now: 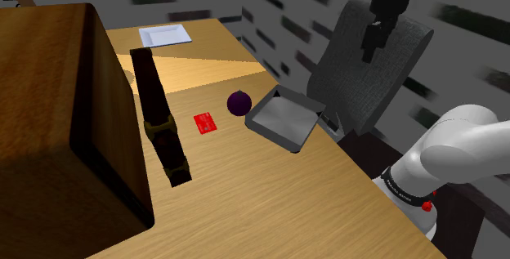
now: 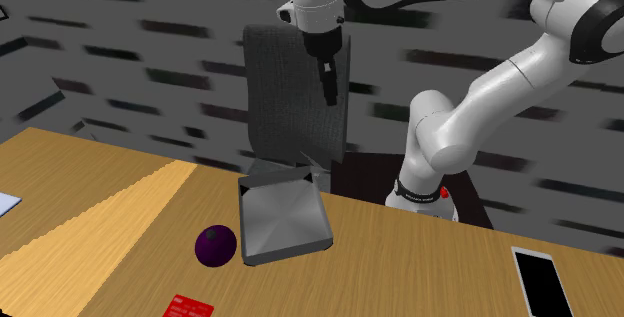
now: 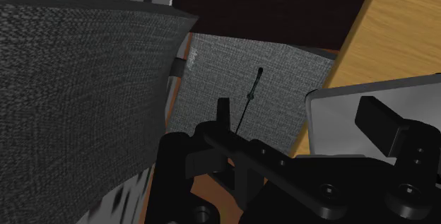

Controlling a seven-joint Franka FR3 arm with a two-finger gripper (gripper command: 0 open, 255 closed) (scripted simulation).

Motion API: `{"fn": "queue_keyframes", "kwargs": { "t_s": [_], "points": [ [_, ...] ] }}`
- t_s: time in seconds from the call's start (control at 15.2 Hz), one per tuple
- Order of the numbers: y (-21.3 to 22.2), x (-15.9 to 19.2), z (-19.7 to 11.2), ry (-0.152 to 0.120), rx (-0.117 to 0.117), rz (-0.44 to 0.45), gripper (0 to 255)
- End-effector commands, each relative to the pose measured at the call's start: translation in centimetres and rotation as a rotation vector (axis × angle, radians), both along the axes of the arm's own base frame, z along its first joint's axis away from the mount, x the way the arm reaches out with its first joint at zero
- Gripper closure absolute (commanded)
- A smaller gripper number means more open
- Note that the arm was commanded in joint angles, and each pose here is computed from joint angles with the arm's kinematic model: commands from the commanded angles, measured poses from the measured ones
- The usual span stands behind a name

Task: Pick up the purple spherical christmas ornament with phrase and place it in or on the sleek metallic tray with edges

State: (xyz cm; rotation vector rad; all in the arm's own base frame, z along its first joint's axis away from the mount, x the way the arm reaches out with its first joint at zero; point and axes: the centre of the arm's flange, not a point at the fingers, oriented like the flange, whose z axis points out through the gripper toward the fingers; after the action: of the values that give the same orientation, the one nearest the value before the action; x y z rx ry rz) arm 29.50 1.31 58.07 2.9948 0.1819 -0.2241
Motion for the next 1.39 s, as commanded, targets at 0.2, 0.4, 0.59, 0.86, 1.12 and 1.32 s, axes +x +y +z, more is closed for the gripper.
{"fn": "queue_keyframes", "kwargs": {
  "t_s": [0.2, 0.4, 0.59, 0.86, 1.12, 1.32],
  "points": [
    [2.1, 3.3, -1.4, 0.033, 0.018, 0.017, 0],
    [4.4, 6.6, -2.9, 0.067, 0.036, 0.034, 0],
    [6.7, 9.7, -4.5, 0.100, 0.054, 0.052, 0],
    [9.9, 13.8, -6.6, 0.144, 0.079, 0.074, 0],
    [13.2, 17.6, -8.9, 0.189, 0.103, 0.097, 0],
    [15.8, 20.4, -10.6, 0.222, 0.121, 0.115, 0]
  ]
}}
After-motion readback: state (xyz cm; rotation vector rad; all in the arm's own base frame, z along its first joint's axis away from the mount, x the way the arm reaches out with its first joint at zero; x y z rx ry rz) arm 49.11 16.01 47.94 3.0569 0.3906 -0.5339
